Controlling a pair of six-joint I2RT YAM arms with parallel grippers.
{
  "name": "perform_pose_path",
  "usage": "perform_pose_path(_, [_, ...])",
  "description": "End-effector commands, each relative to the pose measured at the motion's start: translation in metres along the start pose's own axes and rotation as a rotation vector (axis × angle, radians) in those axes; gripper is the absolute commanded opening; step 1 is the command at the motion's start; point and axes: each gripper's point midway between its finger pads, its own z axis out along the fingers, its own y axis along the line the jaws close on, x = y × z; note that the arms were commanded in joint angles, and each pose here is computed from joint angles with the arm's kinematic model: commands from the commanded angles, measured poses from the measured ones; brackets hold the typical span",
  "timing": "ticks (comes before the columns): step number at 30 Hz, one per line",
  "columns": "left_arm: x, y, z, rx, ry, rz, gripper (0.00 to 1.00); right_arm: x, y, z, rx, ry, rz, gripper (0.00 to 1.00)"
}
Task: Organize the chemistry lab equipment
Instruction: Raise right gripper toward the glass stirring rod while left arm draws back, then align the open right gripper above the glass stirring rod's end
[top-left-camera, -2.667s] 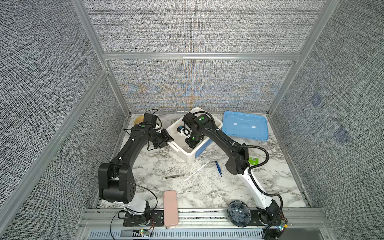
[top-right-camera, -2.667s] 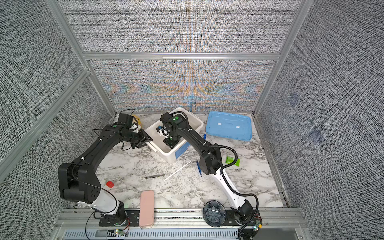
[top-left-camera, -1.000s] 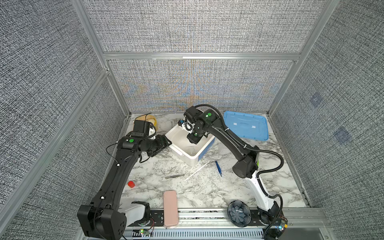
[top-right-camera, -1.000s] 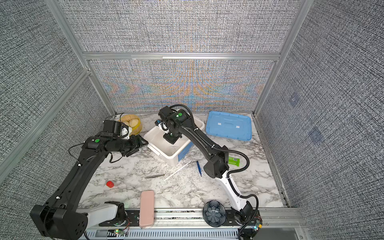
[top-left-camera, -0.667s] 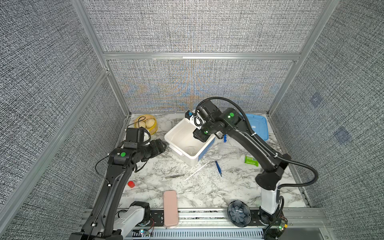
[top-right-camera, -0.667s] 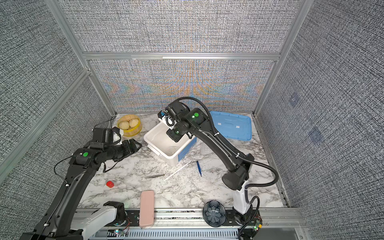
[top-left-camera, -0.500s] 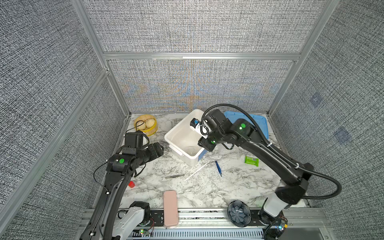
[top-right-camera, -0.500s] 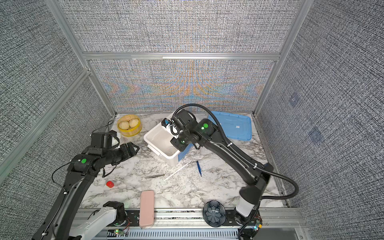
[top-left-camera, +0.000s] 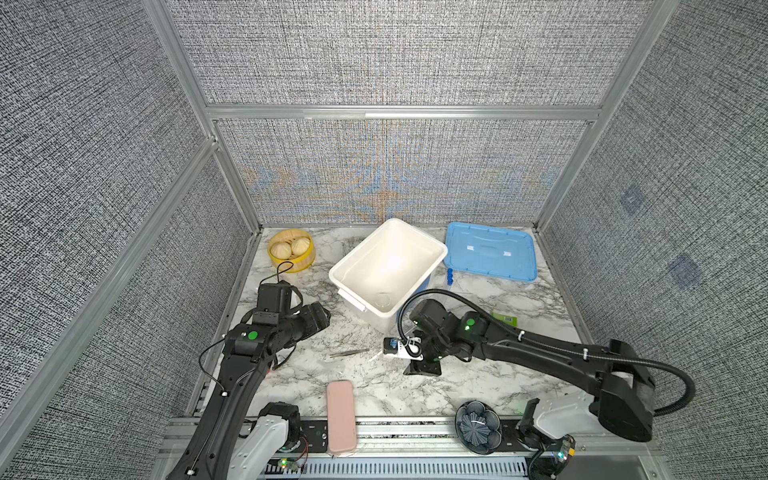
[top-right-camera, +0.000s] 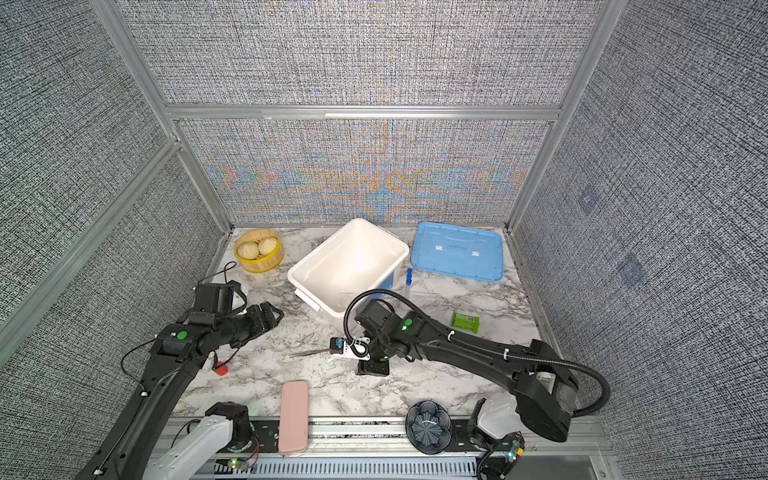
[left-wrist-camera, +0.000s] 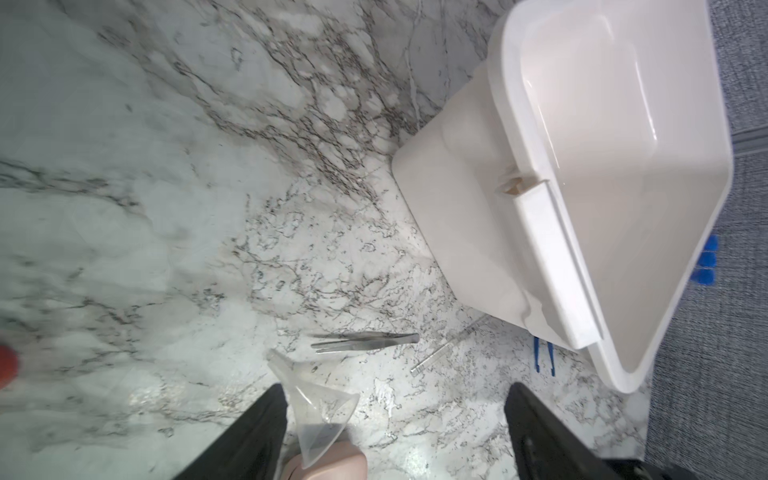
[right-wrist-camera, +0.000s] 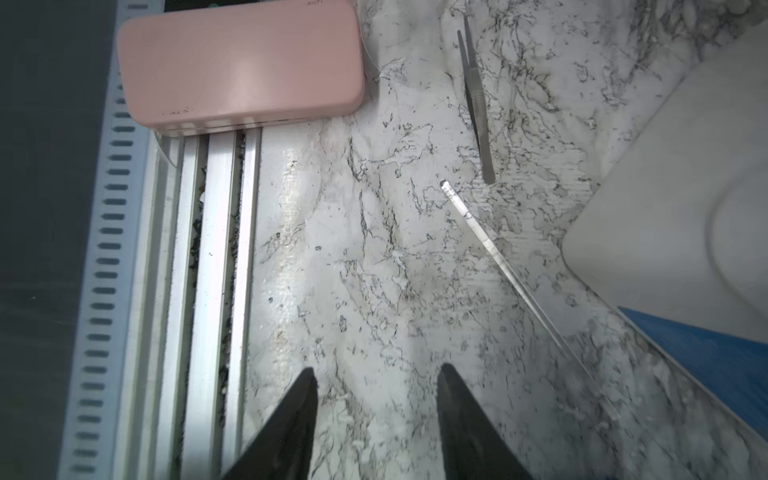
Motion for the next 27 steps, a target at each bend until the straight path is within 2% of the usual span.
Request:
perform_pose_path(1, [-0.001,-0.029,0.003,0.161,0.026,-0.01,0.84,-0.013,-0.005,0.015,0.022,-0.112,-0.152,0.48])
perform_pose_path(4, [0.0,-0.03,0.003,0.151,0.054,-0.022,0.84,-0.005,-0.009,0.029,0.065,-0.159,-0.231,0.51])
perform_pose_path(9, [-0.002,-0.024,0.006,0.119,0.038,-0.034,0.84,-0.005,-0.021,0.044,0.031,-0.156,-0.298,0.52])
perform_pose_path(16, [-0.028,-0.043,0.006,0.179,-0.027,-0.068,0.87,-0.011,-0.043,0.066,0.057,-0.148,-0.315,0.52])
perform_pose_path(20, [-0.04,-0.05,0.018,0.184,-0.015,-0.087,0.87,-0.011,-0.046,0.069,0.078,-0.152,-0.295,0.53])
perform_pose_path(27, [-0.052,-0.038,0.048,0.096,0.011,-0.096,0.87,-0.001,-0.051,0.074,0.097,-0.099,-0.288,0.54])
